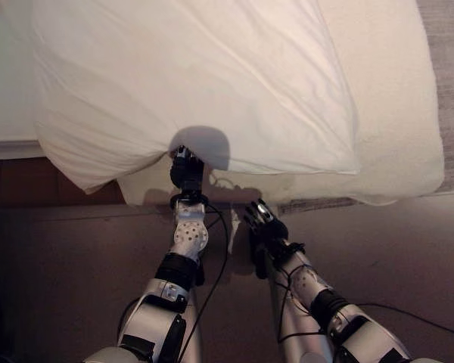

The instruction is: Make the bed

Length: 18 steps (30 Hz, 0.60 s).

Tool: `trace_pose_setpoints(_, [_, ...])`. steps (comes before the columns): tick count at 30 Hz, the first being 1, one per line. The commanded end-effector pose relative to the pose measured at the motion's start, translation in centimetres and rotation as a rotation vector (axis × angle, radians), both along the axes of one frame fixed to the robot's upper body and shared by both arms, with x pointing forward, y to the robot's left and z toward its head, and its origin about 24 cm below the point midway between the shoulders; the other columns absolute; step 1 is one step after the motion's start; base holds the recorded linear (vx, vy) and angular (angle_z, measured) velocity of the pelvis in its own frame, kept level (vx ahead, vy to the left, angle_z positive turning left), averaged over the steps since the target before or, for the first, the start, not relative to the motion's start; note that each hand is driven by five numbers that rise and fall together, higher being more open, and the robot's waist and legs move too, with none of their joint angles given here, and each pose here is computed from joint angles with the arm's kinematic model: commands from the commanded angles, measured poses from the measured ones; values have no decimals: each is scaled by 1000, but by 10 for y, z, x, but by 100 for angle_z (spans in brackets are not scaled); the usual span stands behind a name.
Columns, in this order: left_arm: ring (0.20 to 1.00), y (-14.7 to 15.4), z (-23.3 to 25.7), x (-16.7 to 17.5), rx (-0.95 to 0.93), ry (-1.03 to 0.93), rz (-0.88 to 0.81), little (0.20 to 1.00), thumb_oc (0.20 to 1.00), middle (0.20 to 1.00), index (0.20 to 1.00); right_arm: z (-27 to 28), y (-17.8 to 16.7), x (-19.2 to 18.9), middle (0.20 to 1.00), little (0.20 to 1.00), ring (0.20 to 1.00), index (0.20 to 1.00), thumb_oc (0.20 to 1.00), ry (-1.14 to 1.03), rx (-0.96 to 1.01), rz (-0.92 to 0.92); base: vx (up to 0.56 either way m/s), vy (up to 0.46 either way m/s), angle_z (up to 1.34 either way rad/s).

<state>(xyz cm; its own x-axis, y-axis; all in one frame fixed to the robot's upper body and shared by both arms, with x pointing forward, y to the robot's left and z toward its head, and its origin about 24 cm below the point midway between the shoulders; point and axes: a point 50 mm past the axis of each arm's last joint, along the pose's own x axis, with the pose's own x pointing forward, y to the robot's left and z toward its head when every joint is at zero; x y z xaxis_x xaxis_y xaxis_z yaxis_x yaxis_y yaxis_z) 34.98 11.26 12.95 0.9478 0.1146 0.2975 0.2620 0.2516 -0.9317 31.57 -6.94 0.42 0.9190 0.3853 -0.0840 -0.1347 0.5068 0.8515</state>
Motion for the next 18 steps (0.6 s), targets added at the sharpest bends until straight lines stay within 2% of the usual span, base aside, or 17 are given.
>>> trace_pose_setpoints(1, [200, -32, 43, -15, 41, -236, -108, 200, 200, 200, 200, 25, 13, 2, 1000, 1000, 1000, 1000, 1000, -79, 189, 29, -2, -18, 12])
trace_pose_setpoints(11, [200, -21, 63, -37, 67, -342, -56, 200, 200, 200, 200, 71, 19, 9, 1000, 1000, 1000, 1000, 1000, -201, 478, -41, -3, -9, 7])
trace_pose_setpoints(15, [200, -11, 66, -43, 73, -356, -5, 200, 200, 200, 200, 88, 13, 10, 1000, 1000, 1000, 1000, 1000, -272, 560, -78, 0, 0, 0])
trace_pose_setpoints(18, [200, 5, 69, -48, 81, -353, 95, 200, 200, 200, 200, 106, -4, 13, 1000, 1000, 1000, 1000, 1000, -362, 619, -156, 0, 0, 0])
